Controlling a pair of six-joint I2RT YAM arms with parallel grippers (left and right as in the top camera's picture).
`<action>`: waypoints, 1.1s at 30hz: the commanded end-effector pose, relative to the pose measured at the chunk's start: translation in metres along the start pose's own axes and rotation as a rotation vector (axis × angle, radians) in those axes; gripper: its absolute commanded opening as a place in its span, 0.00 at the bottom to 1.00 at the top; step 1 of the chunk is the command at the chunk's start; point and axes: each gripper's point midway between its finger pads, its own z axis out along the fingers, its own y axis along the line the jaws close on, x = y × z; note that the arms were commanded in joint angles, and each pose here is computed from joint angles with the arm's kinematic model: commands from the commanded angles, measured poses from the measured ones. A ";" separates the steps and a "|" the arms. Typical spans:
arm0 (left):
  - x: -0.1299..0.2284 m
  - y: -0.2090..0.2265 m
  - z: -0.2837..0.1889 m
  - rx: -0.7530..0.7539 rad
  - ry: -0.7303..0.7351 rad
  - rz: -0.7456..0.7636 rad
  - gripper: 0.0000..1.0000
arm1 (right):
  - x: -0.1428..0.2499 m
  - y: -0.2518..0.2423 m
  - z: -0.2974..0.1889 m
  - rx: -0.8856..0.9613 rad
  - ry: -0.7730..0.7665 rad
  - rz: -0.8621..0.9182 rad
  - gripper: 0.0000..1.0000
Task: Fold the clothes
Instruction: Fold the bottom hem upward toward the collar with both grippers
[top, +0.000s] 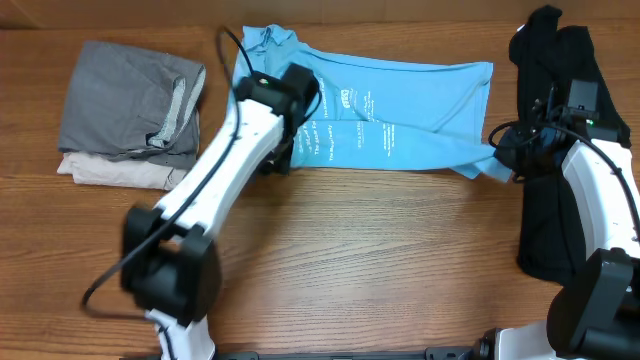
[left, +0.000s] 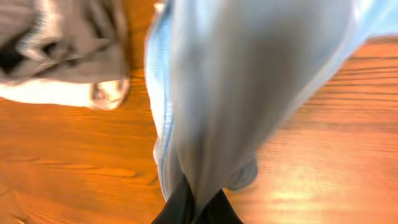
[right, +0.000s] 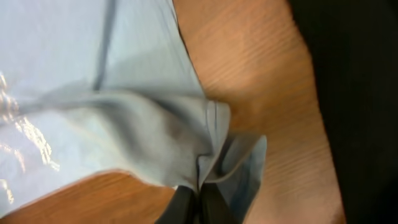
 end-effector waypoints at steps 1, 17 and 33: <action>0.007 0.022 -0.042 0.015 -0.088 -0.056 0.04 | 0.011 0.003 -0.015 -0.025 0.048 0.018 0.04; 0.048 0.058 -0.059 -0.107 -0.010 -0.106 0.04 | 0.078 -0.018 -0.104 0.058 0.096 0.020 0.04; -0.042 0.051 -0.017 -0.044 -0.297 -0.241 0.04 | 0.037 -0.021 -0.044 0.088 0.056 0.013 0.04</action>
